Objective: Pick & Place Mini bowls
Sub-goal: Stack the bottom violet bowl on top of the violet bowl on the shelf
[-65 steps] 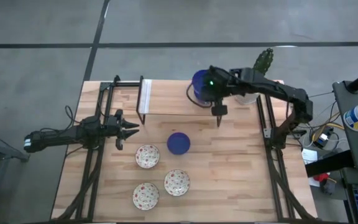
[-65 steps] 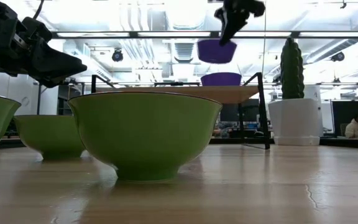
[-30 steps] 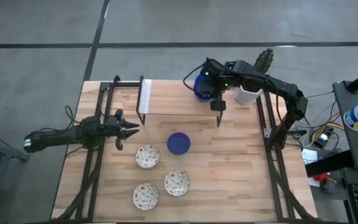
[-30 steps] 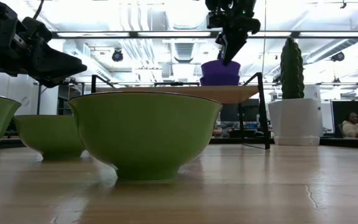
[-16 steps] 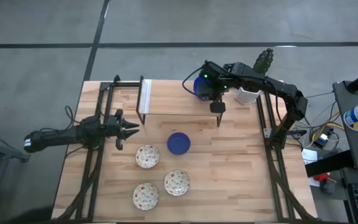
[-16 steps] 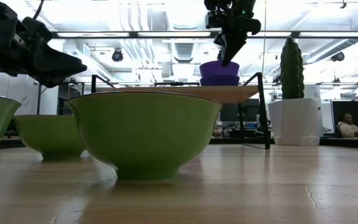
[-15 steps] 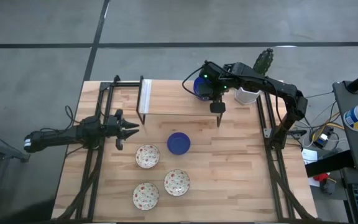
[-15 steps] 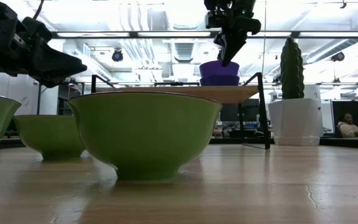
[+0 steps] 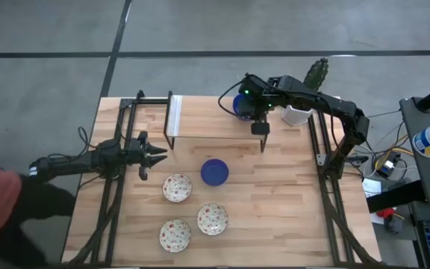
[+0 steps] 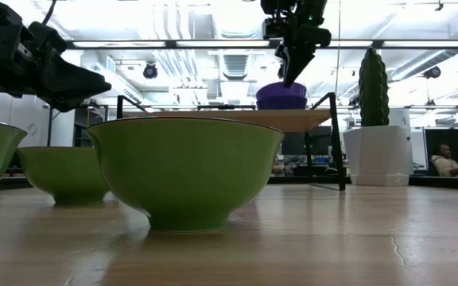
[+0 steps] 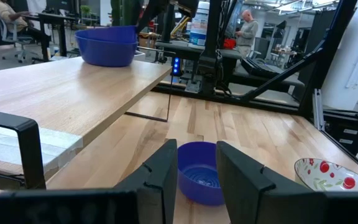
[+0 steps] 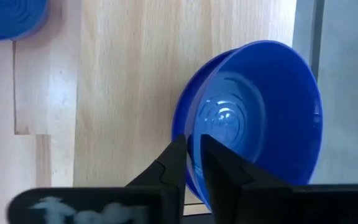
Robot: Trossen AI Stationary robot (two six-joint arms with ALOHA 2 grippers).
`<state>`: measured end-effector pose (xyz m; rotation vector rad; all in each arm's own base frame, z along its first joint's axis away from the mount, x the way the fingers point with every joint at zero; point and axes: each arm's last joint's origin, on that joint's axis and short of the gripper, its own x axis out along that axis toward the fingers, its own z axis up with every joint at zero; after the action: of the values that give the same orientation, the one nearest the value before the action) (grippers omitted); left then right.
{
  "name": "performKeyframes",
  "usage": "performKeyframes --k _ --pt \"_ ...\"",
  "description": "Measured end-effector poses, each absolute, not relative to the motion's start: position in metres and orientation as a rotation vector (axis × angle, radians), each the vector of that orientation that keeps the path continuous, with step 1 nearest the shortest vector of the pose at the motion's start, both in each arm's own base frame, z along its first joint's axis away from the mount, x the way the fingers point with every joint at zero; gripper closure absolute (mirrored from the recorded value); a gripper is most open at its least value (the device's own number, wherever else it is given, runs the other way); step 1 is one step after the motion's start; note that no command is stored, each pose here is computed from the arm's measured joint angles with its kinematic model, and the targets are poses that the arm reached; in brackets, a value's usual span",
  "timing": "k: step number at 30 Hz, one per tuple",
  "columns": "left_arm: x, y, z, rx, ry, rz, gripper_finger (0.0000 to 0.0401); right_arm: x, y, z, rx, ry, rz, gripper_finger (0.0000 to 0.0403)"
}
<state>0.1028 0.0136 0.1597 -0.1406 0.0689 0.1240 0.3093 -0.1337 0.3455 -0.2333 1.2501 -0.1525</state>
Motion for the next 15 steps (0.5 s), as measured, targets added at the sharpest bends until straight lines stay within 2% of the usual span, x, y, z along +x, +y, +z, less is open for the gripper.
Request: performKeyframes --k 8,15 --pt "0.103 0.014 0.160 -0.141 0.069 0.124 0.0295 0.310 -0.130 0.347 -0.260 1.245 -0.136 0.0307" --pt "0.103 0.014 0.160 -0.141 0.069 0.124 0.0295 0.309 -0.118 0.354 -0.298 1.223 -0.111 0.0301"
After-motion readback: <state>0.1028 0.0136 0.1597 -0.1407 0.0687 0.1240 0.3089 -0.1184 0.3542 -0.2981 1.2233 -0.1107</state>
